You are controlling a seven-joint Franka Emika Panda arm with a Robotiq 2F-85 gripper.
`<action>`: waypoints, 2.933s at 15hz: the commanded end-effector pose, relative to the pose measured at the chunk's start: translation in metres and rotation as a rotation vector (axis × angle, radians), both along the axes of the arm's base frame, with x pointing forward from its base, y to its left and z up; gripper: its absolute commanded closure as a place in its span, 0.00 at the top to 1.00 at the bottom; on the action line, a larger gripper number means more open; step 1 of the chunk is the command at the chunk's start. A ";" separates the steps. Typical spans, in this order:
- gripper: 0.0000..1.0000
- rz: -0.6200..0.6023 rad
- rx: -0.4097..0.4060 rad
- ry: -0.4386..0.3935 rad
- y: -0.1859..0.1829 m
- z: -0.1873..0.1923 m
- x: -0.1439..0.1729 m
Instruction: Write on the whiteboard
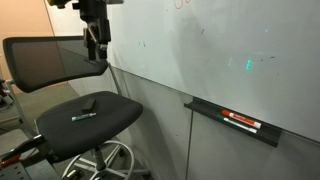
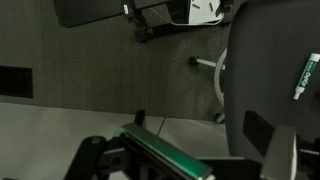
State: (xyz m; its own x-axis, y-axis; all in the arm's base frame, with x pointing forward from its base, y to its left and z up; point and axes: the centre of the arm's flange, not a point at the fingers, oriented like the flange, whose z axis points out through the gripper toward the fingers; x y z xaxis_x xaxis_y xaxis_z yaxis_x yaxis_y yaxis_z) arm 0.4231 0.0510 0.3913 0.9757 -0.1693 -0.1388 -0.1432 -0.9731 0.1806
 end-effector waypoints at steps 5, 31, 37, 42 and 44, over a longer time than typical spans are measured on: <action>1.00 0.113 -0.008 0.035 0.094 -0.103 0.009; 1.00 0.297 -0.022 -0.076 0.268 -0.342 0.040; 0.43 0.291 -0.067 -0.054 0.261 -0.351 0.040; 0.10 0.297 -0.129 -0.040 0.259 -0.332 0.038; 0.13 0.303 -0.170 -0.024 0.251 -0.329 0.036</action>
